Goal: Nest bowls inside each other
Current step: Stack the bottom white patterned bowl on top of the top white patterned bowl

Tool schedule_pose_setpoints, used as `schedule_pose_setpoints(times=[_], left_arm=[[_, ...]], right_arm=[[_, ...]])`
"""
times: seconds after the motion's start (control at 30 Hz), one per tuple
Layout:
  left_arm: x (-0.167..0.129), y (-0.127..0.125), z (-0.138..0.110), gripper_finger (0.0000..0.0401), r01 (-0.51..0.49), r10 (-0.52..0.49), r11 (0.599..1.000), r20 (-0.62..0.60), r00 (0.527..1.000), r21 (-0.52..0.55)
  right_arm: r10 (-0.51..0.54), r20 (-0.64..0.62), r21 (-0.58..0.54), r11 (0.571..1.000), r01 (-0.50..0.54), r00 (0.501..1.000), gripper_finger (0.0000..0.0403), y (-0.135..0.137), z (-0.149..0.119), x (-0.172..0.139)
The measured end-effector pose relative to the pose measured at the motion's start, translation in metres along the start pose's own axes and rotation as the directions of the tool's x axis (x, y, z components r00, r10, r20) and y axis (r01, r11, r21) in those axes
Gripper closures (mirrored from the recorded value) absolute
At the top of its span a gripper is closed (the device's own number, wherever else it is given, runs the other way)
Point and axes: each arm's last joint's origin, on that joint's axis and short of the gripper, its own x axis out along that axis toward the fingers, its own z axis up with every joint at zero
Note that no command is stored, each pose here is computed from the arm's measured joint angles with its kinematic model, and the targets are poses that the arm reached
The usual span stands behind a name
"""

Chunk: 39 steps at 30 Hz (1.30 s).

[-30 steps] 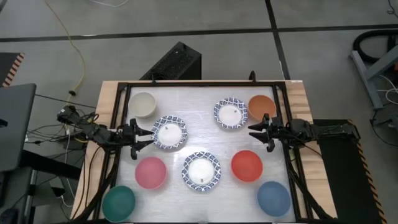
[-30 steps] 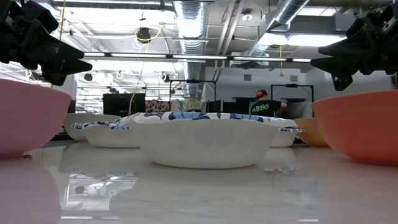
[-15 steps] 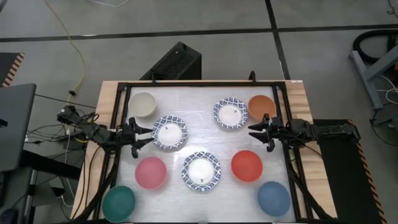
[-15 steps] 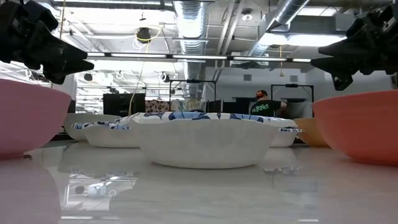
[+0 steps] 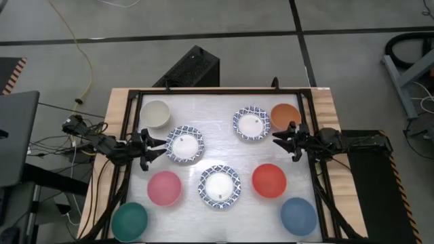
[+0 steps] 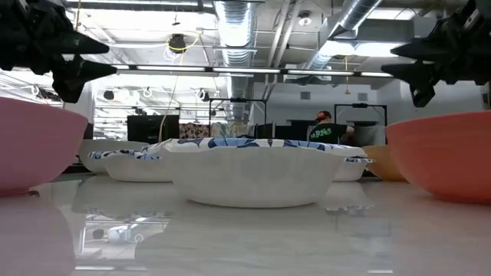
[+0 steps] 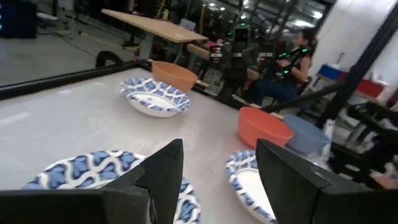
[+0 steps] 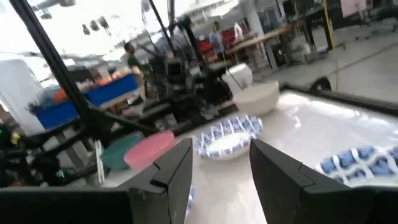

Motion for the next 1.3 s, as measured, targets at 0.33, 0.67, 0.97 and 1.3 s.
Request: schedule_pose_setpoints(times=[0.33, 0.67, 0.97, 1.3], left_arm=[[-0.001, -0.003, 0.01, 0.021, 0.036, -0.036, 0.996, -0.001, 0.999, 0.078], [-0.002, -0.014, 0.049, 0.021, -0.061, 0.082, 0.98, -0.104, 0.991, 0.191], [0.017, -0.038, 0.069, 0.021, -0.119, 0.201, 0.951, -0.279, 0.939, 0.287], [0.04, -0.066, 0.087, 0.021, -0.103, 0.224, 0.943, -0.371, 0.901, 0.317]], right_arm=[[0.022, 0.066, -0.126, 0.992, -0.014, 0.998, 0.0223, 0.009, 0.024, -0.003], [-0.19, -0.006, -0.29, 0.94, 0.18, 0.982, 0.0223, 0.013, 0.043, 0.002], [-0.334, -0.17, -0.401, 0.883, 0.244, 0.927, 0.0223, 0.014, 0.04, 0.027], [-0.377, -0.317, -0.535, 0.829, 0.163, 0.87, 0.0223, 0.029, 0.041, 0.07]])
